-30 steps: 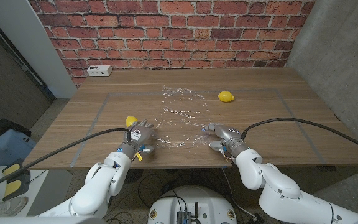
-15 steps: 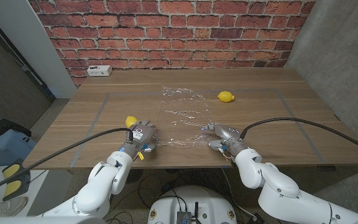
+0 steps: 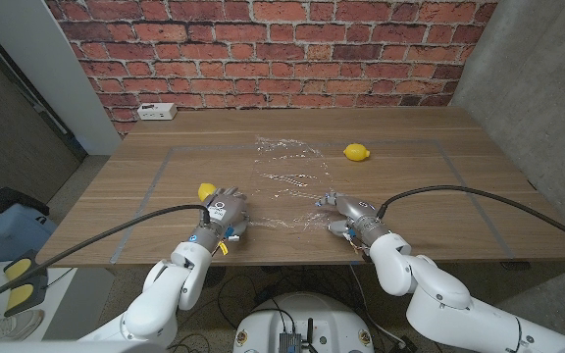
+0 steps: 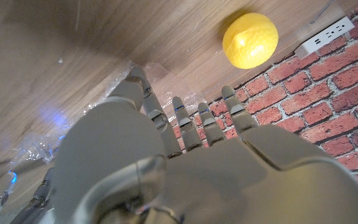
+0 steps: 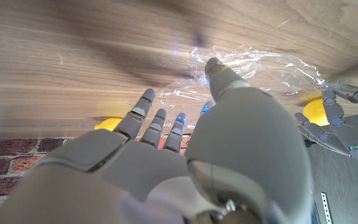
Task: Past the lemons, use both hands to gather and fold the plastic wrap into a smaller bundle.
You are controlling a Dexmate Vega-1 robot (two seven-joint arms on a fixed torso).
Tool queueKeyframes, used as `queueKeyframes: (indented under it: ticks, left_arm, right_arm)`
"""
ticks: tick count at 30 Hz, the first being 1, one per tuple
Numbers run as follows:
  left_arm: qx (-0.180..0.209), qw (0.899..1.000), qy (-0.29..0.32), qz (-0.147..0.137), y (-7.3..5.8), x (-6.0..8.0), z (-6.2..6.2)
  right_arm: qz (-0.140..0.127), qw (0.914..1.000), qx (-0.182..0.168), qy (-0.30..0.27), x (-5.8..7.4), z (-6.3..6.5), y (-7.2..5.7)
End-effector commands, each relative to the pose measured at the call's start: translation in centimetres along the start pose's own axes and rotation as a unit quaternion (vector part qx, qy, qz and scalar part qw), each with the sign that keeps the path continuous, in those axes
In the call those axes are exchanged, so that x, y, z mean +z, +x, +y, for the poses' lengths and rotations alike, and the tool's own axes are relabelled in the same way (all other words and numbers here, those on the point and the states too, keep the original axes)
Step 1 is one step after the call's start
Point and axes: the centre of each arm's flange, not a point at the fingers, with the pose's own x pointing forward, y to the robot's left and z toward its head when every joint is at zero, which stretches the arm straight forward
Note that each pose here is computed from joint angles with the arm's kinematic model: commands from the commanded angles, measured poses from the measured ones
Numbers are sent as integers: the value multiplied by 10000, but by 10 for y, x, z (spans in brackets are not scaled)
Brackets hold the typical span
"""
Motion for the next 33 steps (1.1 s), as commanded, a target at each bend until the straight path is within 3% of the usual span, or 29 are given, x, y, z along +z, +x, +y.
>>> queueKeyframes:
  ticks: [1, 16, 19, 27, 33]
  left_arm:
    - [398, 9990, -149, 145, -2, -2, 5]
    - [455, 9986, -173, 216, 1, -5, 8]
    - [451, 9986, -180, 230, 1, -5, 9]
    - [458, 9985, -163, 252, 1, -5, 10]
    - [495, 9979, -220, 361, -3, -6, 12]
  right_arm:
    - [-7, 9998, 195, 6, -4, 4, 10]
    - [143, 9987, 429, -224, -10, 10, 27]
    - [118, 9992, 324, -205, -11, 12, 28]
    - [-197, 9990, -400, 55, -15, 12, 19]
    - [-176, 9975, -637, 262, -18, 8, 12]
